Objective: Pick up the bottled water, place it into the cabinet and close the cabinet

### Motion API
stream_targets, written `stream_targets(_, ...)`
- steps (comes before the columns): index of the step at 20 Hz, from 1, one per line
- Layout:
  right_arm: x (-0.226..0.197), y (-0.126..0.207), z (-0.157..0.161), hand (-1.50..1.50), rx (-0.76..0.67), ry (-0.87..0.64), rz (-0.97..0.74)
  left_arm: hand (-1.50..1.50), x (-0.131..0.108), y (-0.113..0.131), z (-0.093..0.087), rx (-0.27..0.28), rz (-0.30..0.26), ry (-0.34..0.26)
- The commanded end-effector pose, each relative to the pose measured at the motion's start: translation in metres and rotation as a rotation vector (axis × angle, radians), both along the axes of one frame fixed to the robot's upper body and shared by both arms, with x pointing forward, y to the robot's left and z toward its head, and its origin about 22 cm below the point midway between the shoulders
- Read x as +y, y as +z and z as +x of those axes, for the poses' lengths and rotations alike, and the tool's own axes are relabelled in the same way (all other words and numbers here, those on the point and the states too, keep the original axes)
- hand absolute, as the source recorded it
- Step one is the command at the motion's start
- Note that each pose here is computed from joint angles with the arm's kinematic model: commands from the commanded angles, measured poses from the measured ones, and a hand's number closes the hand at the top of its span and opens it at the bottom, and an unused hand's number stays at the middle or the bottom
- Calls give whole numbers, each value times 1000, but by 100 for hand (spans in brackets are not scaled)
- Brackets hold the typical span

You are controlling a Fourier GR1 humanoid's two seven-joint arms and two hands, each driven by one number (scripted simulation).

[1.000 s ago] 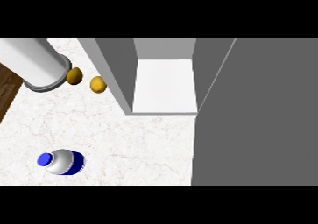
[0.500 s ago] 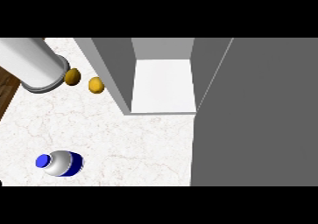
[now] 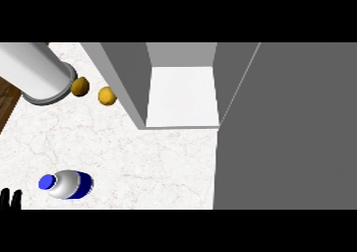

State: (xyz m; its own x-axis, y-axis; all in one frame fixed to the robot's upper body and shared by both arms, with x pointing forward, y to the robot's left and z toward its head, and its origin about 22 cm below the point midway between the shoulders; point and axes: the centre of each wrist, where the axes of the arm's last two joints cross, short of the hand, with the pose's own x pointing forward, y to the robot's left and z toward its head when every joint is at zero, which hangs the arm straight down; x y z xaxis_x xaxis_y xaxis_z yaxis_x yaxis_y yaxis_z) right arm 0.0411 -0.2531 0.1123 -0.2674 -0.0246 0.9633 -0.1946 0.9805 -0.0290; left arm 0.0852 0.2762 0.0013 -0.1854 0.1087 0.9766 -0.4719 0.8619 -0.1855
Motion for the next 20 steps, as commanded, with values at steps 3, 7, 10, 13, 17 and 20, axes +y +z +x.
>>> stream_targets(3, 5, 43, -18, -150, -43, 11, 15, -150, 23, -52, 8, 56, -12, -2)
stream_targets(7, 3, 48, -25, -150, -58, 15, 15, -150, 19, -56, 26, 57, -32, -3)
stream_targets(10, -7, 39, -30, -150, -44, 25, -6, -150, 23, -79, 38, 50, -40, 20)
stream_targets(13, -1, 42, -29, -150, -69, 5, 5, -150, 22, -99, 34, 52, -39, 15)
stream_targets(17, -12, 34, -34, -150, -42, 21, -18, -150, 44, -114, 36, 65, -50, 30)
stream_targets(20, 3, 46, -36, -150, -60, -4, 6, -150, 42, -124, 41, 78, -48, 46)
